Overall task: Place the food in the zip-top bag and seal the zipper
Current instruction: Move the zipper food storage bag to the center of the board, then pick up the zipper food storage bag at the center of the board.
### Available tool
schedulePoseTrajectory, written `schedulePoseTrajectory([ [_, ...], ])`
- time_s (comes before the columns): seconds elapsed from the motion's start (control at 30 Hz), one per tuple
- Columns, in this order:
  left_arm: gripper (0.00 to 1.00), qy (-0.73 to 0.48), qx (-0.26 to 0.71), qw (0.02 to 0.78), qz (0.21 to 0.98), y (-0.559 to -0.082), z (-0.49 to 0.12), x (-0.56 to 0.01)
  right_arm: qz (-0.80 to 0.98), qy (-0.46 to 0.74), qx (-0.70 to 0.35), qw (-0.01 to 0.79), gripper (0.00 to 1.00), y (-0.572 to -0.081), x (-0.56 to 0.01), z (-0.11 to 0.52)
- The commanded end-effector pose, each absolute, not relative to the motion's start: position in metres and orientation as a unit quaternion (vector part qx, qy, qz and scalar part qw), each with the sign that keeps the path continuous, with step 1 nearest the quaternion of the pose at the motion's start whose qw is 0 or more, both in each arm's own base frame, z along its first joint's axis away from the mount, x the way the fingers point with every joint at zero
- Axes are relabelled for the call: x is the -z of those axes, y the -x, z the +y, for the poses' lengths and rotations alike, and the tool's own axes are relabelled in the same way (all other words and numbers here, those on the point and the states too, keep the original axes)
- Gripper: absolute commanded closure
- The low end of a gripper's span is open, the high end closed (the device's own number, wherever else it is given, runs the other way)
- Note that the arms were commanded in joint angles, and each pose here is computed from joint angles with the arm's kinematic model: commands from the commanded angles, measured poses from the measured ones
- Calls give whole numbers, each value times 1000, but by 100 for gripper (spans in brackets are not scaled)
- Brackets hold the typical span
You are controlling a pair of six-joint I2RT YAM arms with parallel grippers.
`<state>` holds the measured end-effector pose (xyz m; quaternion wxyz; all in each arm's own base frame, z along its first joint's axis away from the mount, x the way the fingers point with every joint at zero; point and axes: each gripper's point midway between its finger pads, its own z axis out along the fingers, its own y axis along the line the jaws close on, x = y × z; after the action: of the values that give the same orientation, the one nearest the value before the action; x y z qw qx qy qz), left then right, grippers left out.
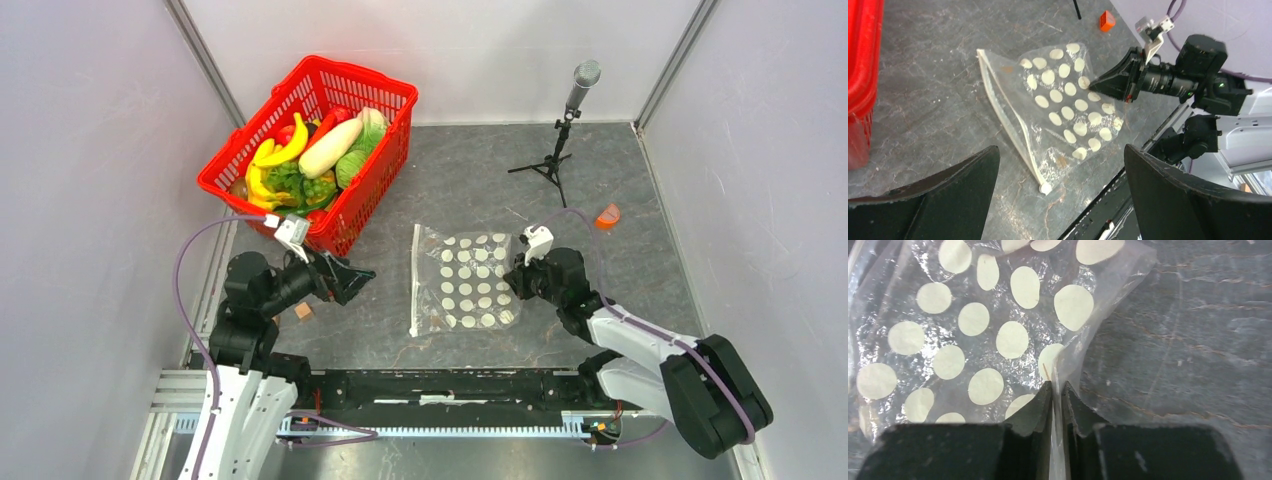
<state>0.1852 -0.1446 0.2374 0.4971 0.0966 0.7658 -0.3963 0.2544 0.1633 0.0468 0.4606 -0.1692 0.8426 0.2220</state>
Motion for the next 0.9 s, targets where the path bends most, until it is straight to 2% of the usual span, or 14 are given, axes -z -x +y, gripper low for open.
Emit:
schedulePoseTrajectory([
  [0.0,0,-108,369,510,769,-186,-140,-239,843,187,-153,480,78,-274,-73,147],
  [0.07,0,-107,362,521,766,-185,-137,-241,853,178,-122,474,40,-282,-84,138],
  [0.13,0,-105,356,530,762,-185,-135,-244,863,168,-89,468,27,-288,-95,128],
  [0.27,0,-98,346,544,758,-185,-131,-246,853,153,-102,489,27,-290,-134,134],
  [0.47,0,-83,331,551,761,-189,-125,-246,832,156,-146,512,31,-265,-165,204],
  [0.73,0,-56,307,571,759,-190,-113,-249,831,154,-86,527,31,-239,-149,306],
  [0.87,0,-48,300,579,756,-189,-109,-250,841,158,-77,511,36,-242,-134,338],
])
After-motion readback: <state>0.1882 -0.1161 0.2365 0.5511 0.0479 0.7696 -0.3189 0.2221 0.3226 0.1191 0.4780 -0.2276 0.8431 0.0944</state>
